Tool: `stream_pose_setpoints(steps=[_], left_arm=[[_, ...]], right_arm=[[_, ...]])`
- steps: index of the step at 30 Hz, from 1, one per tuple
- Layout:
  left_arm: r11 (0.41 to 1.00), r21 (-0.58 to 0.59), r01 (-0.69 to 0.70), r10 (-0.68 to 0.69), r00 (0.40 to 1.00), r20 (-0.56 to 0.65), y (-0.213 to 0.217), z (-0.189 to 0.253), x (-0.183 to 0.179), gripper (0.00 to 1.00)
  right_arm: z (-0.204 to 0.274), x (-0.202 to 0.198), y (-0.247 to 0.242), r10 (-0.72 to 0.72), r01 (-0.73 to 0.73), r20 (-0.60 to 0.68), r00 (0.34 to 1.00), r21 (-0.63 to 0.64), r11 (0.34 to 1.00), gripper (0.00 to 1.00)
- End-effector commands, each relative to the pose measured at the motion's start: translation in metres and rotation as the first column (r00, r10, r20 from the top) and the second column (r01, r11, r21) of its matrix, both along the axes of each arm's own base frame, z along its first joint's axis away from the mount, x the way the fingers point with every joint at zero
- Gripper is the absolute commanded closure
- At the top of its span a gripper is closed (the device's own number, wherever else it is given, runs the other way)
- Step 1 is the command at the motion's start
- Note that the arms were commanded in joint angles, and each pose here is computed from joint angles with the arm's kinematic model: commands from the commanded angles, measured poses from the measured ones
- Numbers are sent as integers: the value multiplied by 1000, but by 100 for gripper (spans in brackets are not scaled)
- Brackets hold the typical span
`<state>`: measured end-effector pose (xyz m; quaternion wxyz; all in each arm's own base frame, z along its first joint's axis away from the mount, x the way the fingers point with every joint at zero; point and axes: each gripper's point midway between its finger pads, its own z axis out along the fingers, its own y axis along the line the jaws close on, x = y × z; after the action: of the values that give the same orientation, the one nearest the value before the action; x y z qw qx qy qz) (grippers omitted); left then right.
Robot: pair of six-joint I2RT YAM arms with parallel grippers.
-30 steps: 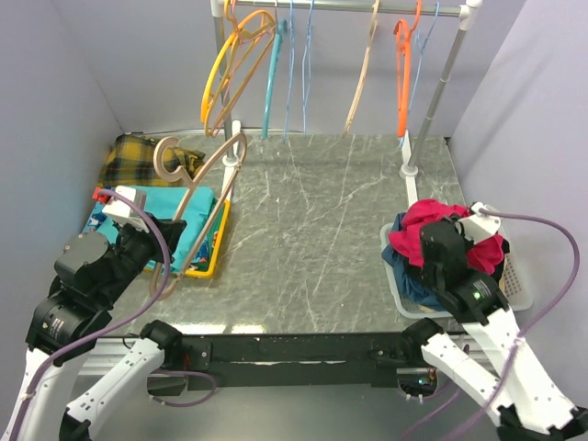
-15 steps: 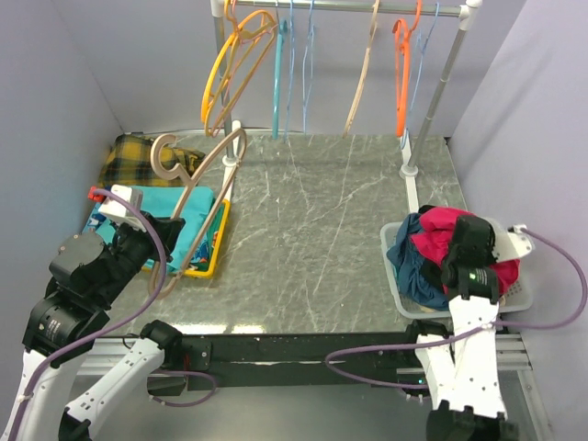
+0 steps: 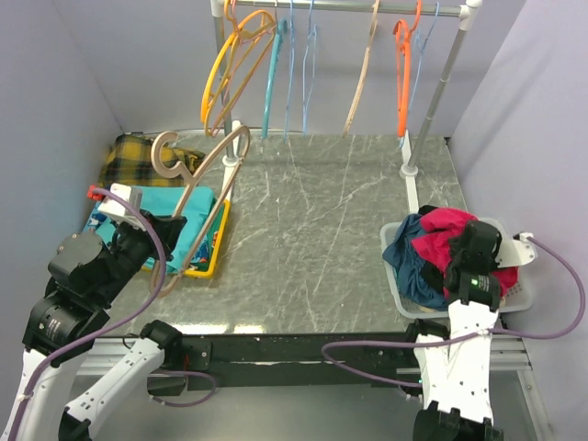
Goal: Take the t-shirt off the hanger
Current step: Place the T-shirt in the bin, then place the hanger at the clothesline.
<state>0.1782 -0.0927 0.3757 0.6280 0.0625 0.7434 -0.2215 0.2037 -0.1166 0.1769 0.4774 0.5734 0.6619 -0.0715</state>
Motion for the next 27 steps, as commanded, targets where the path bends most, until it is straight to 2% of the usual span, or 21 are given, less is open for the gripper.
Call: stream_pose_setpoints(steps=[1, 4, 7, 10, 17, 23, 27], left_arm=[[997, -71, 23, -16, 995, 97, -7, 41, 3, 99], [997, -66, 35, -26, 991, 128, -7, 60, 2, 99], [998, -49, -33, 41, 986, 163, 8, 79, 1, 99], [998, -42, -43, 50, 981, 188, 12, 93, -1, 99], [996, -66, 60, -42, 966, 256, -10, 137, 4, 99], [993, -106, 46, -18, 967, 256, -30, 153, 50, 99], [993, -99, -65, 83, 978, 194, -34, 143, 100, 99]], right_arm=[[60, -16, 10, 69, -65, 73, 995, -54, 996, 27], [95, -24, 10, 81, -71, 94, 992, -106, 992, 9], [117, -31, 9, 97, -81, 98, 990, -154, 985, 0], [135, -32, 12, 131, -106, 127, 983, -187, 977, 0], [161, -25, 26, 245, -203, 168, 955, -233, 951, 0], [164, -20, 38, 332, -287, 163, 929, -249, 925, 0], [179, -23, 51, 403, -346, 184, 896, -279, 896, 0]])
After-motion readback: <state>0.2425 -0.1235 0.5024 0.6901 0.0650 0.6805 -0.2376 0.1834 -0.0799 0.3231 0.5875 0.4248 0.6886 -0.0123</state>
